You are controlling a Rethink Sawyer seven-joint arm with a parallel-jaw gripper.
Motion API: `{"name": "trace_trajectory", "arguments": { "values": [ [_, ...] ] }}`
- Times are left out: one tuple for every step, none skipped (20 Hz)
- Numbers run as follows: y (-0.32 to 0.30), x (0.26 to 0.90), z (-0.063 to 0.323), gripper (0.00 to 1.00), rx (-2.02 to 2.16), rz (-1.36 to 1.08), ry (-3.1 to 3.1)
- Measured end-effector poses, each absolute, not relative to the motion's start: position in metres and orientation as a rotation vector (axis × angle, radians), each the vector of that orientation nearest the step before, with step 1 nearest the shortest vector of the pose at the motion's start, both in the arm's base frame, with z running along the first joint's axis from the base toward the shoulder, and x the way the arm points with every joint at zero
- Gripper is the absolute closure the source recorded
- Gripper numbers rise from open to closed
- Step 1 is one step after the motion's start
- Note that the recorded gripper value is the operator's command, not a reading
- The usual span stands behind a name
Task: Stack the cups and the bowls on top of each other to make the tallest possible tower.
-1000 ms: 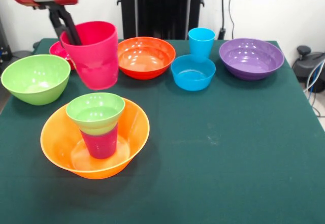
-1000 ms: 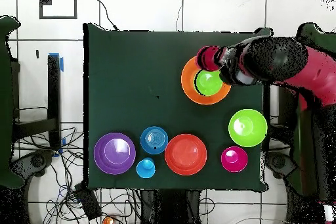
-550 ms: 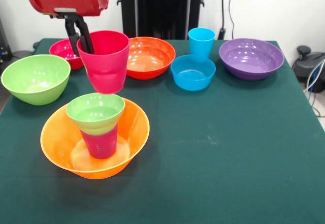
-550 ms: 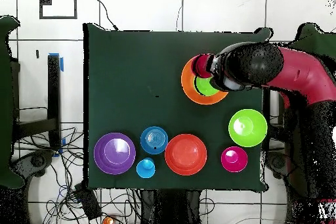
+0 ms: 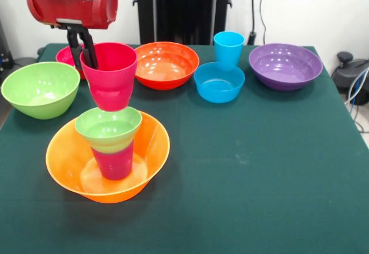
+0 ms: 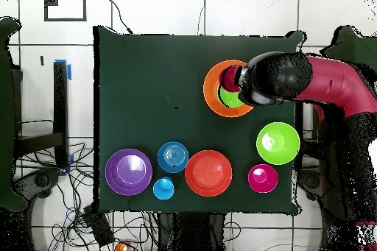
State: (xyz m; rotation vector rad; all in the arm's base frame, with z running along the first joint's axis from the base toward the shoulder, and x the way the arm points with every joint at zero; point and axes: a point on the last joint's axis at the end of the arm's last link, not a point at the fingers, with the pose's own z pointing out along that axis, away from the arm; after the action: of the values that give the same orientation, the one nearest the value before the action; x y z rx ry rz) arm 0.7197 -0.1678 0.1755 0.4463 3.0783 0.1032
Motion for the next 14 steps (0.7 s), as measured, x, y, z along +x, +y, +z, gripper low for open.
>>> {"name": "trace_trajectory", "arguments": {
  "values": [
    [-0.168, 0.72, 0.175, 1.0, 0.446, 0.102, 3.079],
    [-0.168, 0.719, 0.175, 1.0, 0.445, 0.101, 3.079],
    [-0.168, 0.719, 0.175, 1.0, 0.444, 0.101, 3.079],
    [-0.168, 0.719, 0.174, 1.0, 0.444, 0.1, 3.08],
    [-0.168, 0.719, 0.173, 1.0, 0.444, 0.102, 3.081],
    [-0.168, 0.719, 0.173, 1.0, 0.444, 0.103, 3.081],
    [-0.167, 0.719, 0.172, 1.0, 0.445, 0.105, 3.083],
    [-0.167, 0.719, 0.17, 1.0, 0.445, 0.107, 3.086],
    [-0.166, 0.718, 0.167, 1.0, 0.445, 0.113, 3.09],
    [-0.165, 0.718, 0.165, 1.0, 0.445, 0.116, 3.092],
    [-0.165, 0.718, 0.164, 1.0, 0.444, 0.118, 3.094],
    [-0.163, 0.718, 0.161, 1.0, 0.442, 0.124, 3.099],
    [-0.162, 0.718, 0.159, 1.0, 0.441, 0.126, 3.1],
    [-0.16, 0.718, 0.157, 1.0, 0.439, 0.13, 3.103]
  ]
}}
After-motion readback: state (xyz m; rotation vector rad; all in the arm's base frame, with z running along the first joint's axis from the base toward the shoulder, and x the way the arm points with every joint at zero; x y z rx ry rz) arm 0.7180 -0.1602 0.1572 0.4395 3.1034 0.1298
